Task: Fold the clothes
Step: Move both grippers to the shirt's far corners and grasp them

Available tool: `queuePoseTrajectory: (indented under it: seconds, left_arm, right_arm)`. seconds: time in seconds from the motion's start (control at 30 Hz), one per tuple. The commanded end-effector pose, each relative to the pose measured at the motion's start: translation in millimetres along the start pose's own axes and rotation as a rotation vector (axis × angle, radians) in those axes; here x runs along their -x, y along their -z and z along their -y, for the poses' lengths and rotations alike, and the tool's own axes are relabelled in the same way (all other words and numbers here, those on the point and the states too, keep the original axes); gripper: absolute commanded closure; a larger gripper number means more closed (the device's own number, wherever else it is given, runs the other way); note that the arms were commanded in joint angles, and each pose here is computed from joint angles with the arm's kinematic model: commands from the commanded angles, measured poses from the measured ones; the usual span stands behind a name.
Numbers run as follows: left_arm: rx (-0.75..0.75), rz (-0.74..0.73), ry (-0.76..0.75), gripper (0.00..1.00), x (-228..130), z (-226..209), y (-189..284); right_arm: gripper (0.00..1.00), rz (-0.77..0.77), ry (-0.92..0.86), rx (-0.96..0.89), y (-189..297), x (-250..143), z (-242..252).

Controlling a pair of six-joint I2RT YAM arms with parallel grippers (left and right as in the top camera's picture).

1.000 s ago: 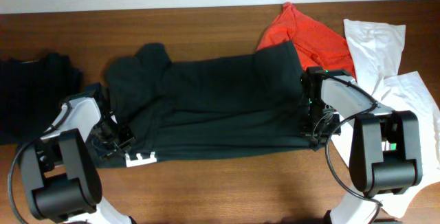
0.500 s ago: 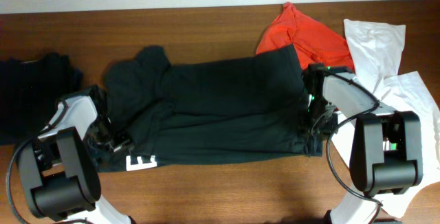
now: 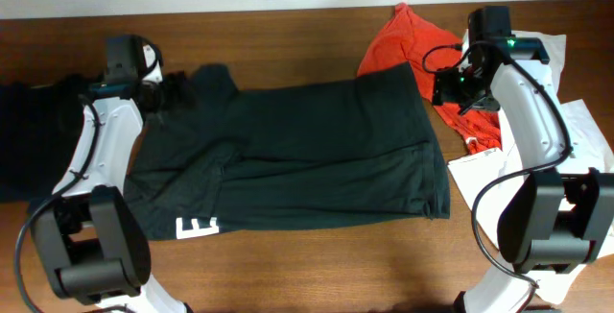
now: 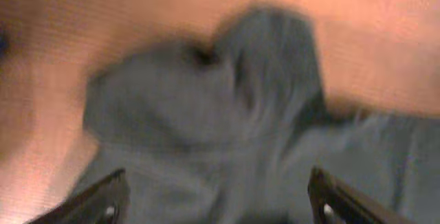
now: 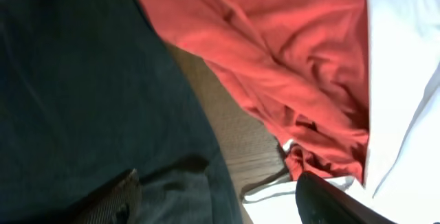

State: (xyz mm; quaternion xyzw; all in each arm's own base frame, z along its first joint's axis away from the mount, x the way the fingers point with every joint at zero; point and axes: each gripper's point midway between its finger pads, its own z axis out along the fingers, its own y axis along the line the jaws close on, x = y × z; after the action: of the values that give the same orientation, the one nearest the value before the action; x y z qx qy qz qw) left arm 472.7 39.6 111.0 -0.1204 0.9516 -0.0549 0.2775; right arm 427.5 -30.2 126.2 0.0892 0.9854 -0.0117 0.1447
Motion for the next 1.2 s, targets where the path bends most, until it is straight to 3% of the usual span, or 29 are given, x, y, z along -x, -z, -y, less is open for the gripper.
queuePoseTrajectory:
  seconds: [0.0, 0.1, 0.2, 0.33, 0.4, 0.43, 0.5, 0.53, 0.7, 0.93, 1.17]
  left_arm:
    - [-0.026, 0.075, -0.025, 0.18, 19, 0, -31]
    - [-0.049, 0.165, -0.038, 0.18, 38, 3, -58]
    - [-0.052, 0.177, -0.041, 0.20, 35, 0, -89]
    - [-0.045, 0.140, -0.036, 0.30, 21, -4, -109]
    - [-0.045, 0.137, -0.036, 0.57, 20, -4, -110]
    - [-0.045, 0.136, -0.036, 0.78, 20, -4, -110]
    - [-0.043, 0.119, -0.027, 0.97, 16, -5, -110]
    - [-0.043, 0.108, -0.005, 1.00, 16, -5, -109]
    - [-0.053, 0.076, 0.001, 0.99, 29, 2, -87]
    - [-0.028, -0.058, 0.100, 1.00, 1, -1, -76]
    - [-0.026, -0.076, 0.099, 0.99, -4, 0, -76]
  right_arm:
    - [0.23, 0.060, 0.038, 0.003, 7, 15, -2]
    - [0.23, 0.080, 0.037, 0.005, 7, 20, -3]
    - [0.23, 0.080, 0.037, 0.005, 7, 20, -3]
    - [0.23, 0.081, 0.037, 0.005, 7, 20, -3]
    - [0.23, 0.088, 0.037, 0.006, 7, 22, -3]
    - [0.23, 0.096, 0.036, 0.007, 7, 24, -3]
    - [0.23, 0.121, 0.036, 0.010, 8, 30, -4]
    - [0.24, 0.128, 0.036, 0.013, 8, 32, -5]
    - [0.25, 0.143, 0.165, 0.159, -2, 38, -33]
    - [0.31, 0.308, 0.195, 0.212, -42, 88, -56]
    - [0.36, 0.410, 0.226, 0.248, -98, 114, -93]
